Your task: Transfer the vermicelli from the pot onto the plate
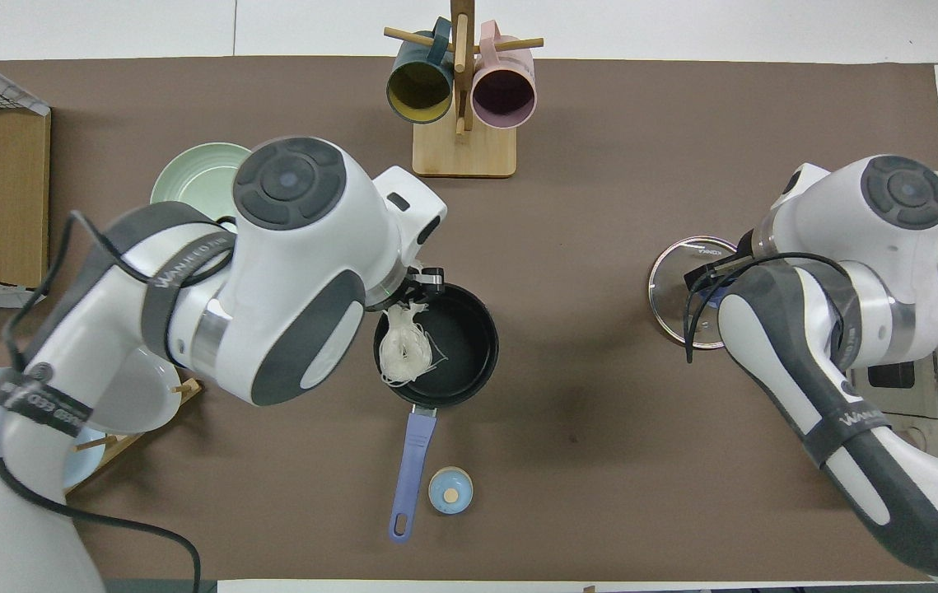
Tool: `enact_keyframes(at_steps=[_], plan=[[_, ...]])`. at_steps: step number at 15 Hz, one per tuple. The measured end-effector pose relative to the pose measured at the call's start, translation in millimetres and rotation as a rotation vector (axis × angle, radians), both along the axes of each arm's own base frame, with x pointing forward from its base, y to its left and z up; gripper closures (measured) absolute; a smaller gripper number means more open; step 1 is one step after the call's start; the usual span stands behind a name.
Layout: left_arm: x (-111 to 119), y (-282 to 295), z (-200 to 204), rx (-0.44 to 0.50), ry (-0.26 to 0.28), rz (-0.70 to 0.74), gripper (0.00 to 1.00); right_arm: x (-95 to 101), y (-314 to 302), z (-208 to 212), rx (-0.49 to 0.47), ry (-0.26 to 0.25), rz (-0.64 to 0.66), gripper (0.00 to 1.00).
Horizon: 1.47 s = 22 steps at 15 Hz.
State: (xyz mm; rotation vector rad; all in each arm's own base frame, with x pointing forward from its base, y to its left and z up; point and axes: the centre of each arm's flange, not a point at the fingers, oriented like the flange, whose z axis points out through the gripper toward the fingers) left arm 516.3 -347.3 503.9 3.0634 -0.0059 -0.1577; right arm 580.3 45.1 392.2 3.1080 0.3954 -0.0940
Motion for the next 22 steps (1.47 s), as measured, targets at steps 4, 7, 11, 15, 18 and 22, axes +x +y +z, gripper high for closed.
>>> enact_keyframes(at_steps=[4, 7, 11, 15, 18, 22], plan=[[57.1, 99.9, 47.1, -0.016, -0.019, 0.110, 0.82, 4.7, -19.0, 114.0, 0.000, 0.037, -0.034, 0.00], [103.7, 195.2, 26.6, -0.032, -0.038, 0.100, 0.82, -14.1, -36.1, 169.8, 0.004, 0.037, -0.062, 0.00], [155.9, 277.7, -40.4, -0.045, -0.096, 0.057, 0.82, -39.6, -42.8, 199.6, 0.004, 0.054, -0.095, 0.00], [178.6, 270.9, -114.2, -0.034, -0.106, 0.019, 0.82, -39.3, -54.9, 197.0, -0.018, 0.057, -0.124, 0.00], [180.4, 264.3, -140.0, -0.035, -0.116, 0.009, 0.82, -39.0, -61.5, 196.5, -0.032, 0.057, -0.133, 0.00], [179.4, 266.7, -147.6, -0.024, -0.133, -0.054, 0.76, -39.0, -62.0, 196.0, -0.036, 0.057, -0.137, 0.00]])
